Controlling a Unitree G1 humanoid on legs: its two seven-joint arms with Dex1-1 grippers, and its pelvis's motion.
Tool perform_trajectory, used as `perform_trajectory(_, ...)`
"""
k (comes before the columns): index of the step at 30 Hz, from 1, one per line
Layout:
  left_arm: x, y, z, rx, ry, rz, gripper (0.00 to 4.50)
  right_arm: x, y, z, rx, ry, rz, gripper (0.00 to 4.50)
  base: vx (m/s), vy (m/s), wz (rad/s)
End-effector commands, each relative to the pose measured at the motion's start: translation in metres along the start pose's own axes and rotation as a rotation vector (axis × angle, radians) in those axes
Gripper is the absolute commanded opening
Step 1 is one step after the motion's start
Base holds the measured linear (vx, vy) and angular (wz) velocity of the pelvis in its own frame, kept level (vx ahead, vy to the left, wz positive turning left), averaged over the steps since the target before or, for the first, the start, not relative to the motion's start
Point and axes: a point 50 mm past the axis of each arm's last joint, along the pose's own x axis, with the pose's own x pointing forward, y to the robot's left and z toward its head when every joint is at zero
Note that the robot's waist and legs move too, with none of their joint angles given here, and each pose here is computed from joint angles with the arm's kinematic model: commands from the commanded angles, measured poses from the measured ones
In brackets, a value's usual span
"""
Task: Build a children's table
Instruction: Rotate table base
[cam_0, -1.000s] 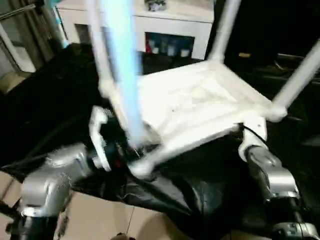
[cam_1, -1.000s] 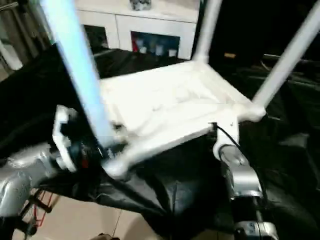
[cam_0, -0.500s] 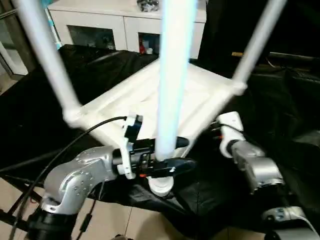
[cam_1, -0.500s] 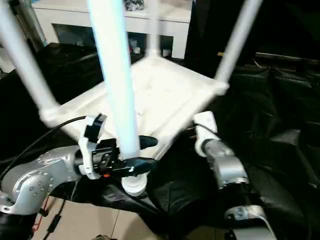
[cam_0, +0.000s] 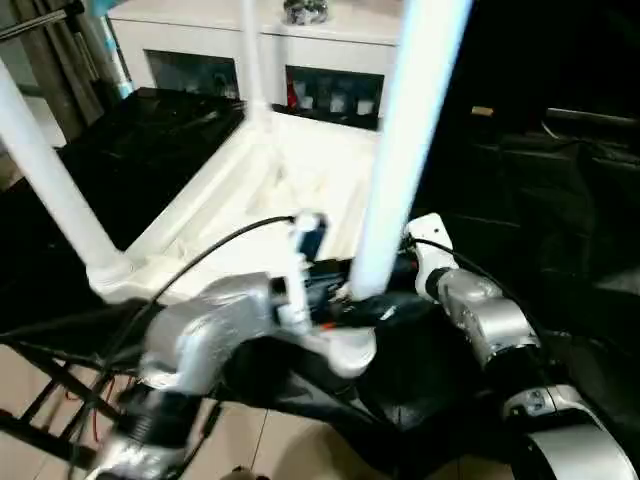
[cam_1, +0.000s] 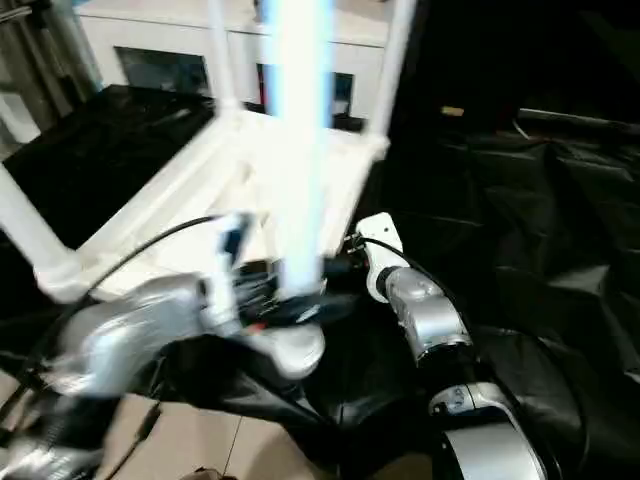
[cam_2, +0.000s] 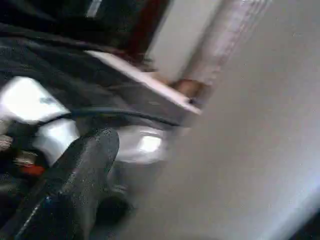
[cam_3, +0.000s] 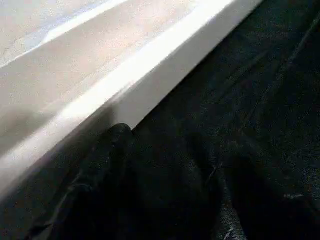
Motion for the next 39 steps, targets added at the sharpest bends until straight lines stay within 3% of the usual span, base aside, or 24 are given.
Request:
perform_trajectory(1,0.009,0.008,-0.001,0.049,0.027,0.076,4.47,0.004,0.008,0.009,-0.015,-0.031,0.036,3.03,0.0,0.0,0.0)
perform_trajectory(7,0.02,0.012,-0.006,0.145,0.05,0.11,4.47,-0.001,-0.005,0.007,-0.001,-0.04,0.012,3.03,0.0,0.0,0.0)
perform_trajectory(11,0.013,0.022,-0.003,0.213,0.035,0.165,4.47,-0.01,-0.023,0.008,0.001,-0.059,-0.022,3.03,0.0,0.0,0.0)
perform_trajectory(12,0.002,0.025,-0.004,0.241,0.063,0.144,4.47,-0.018,-0.036,0.011,0.009,-0.076,-0.03,3.03,0.0,0.0,0.0)
perform_trajectory(16,-0.014,0.027,-0.009,0.27,0.127,0.094,4.47,-0.029,-0.049,0.013,-0.011,-0.085,-0.014,3.03,0.0,0.0,0.0)
perform_trajectory(21,-0.045,0.034,-0.019,0.34,0.277,0.014,4.47,-0.056,-0.071,0.014,-0.12,-0.067,0.081,3.03,0.0,0.0,0.0)
perform_trajectory(22,-0.048,0.036,-0.02,0.342,0.302,0.006,4.47,-0.06,-0.071,0.015,-0.139,-0.065,0.103,3.03,0.0,0.0,0.0)
perform_trajectory(23,-0.051,0.037,-0.021,0.349,0.324,-0.003,4.18,-0.063,-0.072,0.016,-0.157,-0.064,0.126,3.03,0.0,0.0,0.0)
perform_trajectory(28,-0.061,0.046,-0.022,0.376,0.43,-0.035,4.05,-0.081,-0.069,0.018,-0.235,-0.059,0.266,3.03,0.0,0.0,0.0)
perform_trajectory(29,-0.066,0.049,-0.024,0.383,0.485,-0.058,3.75,-0.087,-0.067,0.018,-0.263,-0.044,0.31,3.03,0.0,0.0,0.0)
perform_trajectory(32,-0.073,0.058,-0.028,0.418,0.613,-0.075,3.59,-0.098,-0.061,0.017,-0.311,-0.016,0.402,3.03,0.0,0.0,0.0)
perform_trajectory(39,-0.08,0.067,-0.029,0.451,0.684,-0.062,3.13,-0.109,-0.051,0.019,-0.347,0.002,0.501,3.03,0.0,0.0,0.0)
